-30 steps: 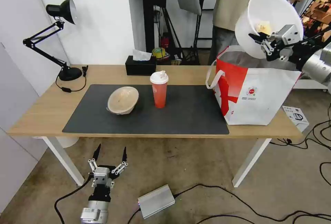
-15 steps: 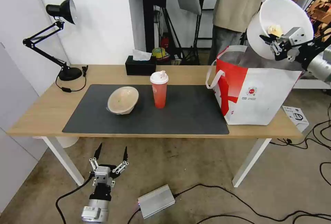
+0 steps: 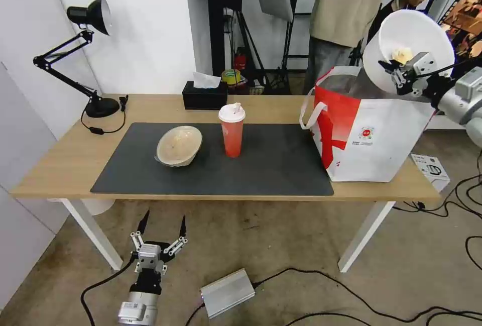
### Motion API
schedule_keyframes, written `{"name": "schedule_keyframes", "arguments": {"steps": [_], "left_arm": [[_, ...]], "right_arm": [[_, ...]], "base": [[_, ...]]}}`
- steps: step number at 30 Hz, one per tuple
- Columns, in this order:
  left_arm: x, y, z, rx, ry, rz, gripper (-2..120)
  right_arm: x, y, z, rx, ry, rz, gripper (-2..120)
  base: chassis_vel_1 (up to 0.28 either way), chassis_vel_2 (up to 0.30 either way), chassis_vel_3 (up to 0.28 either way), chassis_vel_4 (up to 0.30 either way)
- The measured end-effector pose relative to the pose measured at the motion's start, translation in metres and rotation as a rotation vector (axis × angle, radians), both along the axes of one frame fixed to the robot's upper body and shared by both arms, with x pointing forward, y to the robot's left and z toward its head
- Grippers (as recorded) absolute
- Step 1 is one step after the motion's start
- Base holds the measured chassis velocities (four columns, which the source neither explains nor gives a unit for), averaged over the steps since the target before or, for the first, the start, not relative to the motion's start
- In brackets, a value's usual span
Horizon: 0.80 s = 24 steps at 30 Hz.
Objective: Pick up the trash from the table and place it into the takeout bag.
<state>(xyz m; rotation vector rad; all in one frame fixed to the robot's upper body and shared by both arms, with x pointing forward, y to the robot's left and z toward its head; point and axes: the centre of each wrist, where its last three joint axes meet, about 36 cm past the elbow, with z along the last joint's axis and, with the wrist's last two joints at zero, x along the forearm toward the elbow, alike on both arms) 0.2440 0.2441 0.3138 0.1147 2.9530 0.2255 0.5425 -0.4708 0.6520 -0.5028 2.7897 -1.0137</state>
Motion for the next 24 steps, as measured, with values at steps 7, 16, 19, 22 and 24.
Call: {"name": "schedule_keyframes", "arguments": {"steps": [7, 16, 19, 22, 24], "left_arm": [[-0.001, 0.000, -0.003, -0.001, 0.009, 0.000, 100], [-0.001, 0.000, -0.007, -0.003, 0.016, 0.002, 100], [-0.001, -0.001, -0.008, -0.006, 0.017, 0.003, 100], [-0.001, -0.001, -0.008, -0.006, 0.018, 0.004, 100], [-0.001, -0.001, -0.008, -0.006, 0.018, 0.005, 100]], "right_arm": [[0.010, -0.003, -0.011, -0.007, -0.006, -0.014, 0], [0.019, -0.006, -0.016, 0.003, -0.013, -0.028, 0], [0.021, -0.006, -0.018, 0.004, -0.013, -0.031, 0], [0.024, -0.005, -0.021, 0.008, -0.011, -0.032, 0], [0.024, -0.005, -0.021, 0.010, -0.011, -0.032, 0]], "base": [[0.000, 0.000, 0.000, 0.000], [0.000, 0.000, 0.000, 0.000], [0.000, 0.000, 0.000, 0.000], [0.000, 0.000, 0.000, 0.000], [0.000, 0.000, 0.000, 0.000]]}}
